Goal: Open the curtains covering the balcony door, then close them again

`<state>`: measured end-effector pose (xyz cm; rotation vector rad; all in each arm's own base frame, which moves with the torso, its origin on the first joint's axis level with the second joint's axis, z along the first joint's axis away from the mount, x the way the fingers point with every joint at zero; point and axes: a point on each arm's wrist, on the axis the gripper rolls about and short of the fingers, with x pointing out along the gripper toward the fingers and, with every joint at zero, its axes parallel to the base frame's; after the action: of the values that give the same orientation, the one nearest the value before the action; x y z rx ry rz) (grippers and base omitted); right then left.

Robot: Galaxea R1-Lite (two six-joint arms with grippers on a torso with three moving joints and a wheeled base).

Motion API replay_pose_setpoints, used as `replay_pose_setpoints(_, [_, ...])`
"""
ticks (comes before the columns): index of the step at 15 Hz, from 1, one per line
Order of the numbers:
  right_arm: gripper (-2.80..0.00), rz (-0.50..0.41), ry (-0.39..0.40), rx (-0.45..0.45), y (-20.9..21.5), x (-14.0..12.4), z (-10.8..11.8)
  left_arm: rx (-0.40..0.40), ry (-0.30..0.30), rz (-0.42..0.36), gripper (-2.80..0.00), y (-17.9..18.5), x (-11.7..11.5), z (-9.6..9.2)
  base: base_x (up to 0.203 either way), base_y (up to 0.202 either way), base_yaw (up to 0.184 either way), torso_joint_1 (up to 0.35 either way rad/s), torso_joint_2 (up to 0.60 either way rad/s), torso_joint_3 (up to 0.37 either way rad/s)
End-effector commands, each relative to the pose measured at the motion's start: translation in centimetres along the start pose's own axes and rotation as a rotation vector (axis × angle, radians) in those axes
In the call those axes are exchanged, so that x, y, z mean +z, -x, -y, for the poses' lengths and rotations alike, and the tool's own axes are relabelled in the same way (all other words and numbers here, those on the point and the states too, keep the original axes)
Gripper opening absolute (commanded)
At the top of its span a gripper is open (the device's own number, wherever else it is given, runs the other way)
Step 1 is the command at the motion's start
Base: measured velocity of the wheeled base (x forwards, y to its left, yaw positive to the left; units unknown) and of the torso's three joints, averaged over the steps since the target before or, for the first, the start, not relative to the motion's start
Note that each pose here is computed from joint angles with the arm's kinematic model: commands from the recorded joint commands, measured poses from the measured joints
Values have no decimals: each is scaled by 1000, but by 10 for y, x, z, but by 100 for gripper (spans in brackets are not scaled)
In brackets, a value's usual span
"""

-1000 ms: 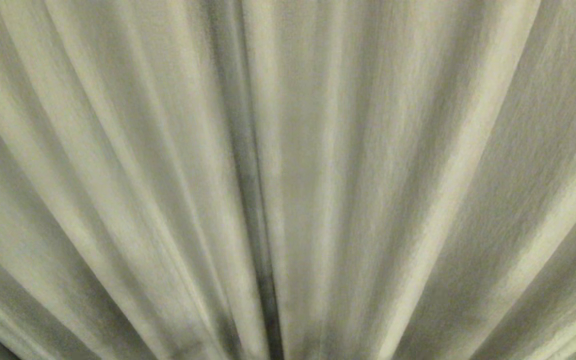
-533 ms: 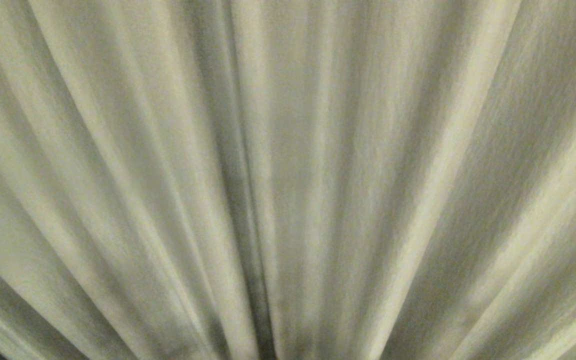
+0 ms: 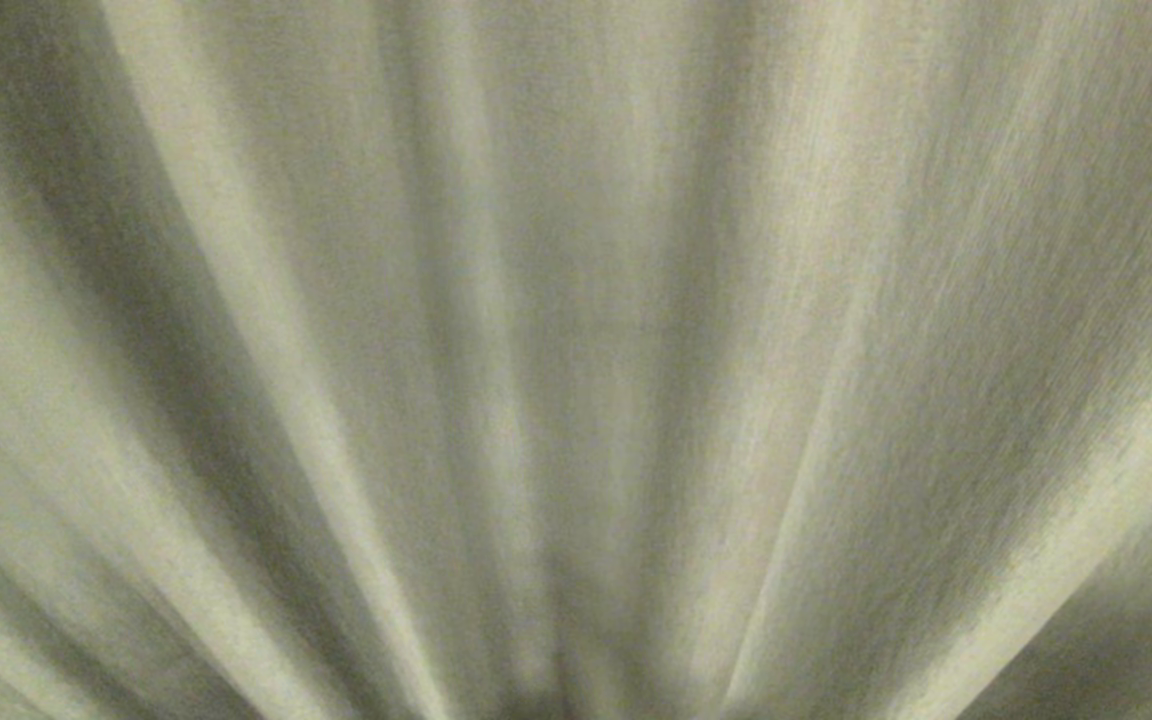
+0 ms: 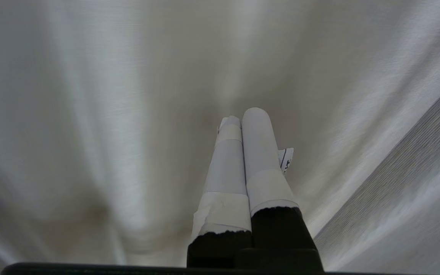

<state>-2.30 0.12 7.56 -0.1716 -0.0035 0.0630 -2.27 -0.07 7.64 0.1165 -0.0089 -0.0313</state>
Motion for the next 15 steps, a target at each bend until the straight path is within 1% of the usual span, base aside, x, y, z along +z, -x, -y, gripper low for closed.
replay_pose_setpoints(1, [-280, -1, 2, 2, 0, 0, 0, 0, -3, 4, -280, 0, 0, 0, 127, -185, -3, 4, 1, 1])
replay_pose_setpoints(3, [-280, -1, 2, 2, 0, 0, 0, -2, -5, 2, -280, 0, 0, 0, 12, -89, -1, 12, 6, 1])
replay_pose_setpoints(5, [-280, -1, 2, 2, 0, 0, 0, 0, -5, 2, -280, 0, 0, 0, 1, -157, 2, -21, -1, 3])
replay_pose_setpoints(15, [-280, -1, 2, 2, 0, 0, 0, -3, -6, 3, -280, 0, 0, 0, 0, -191, 0, 4, 1, 3])
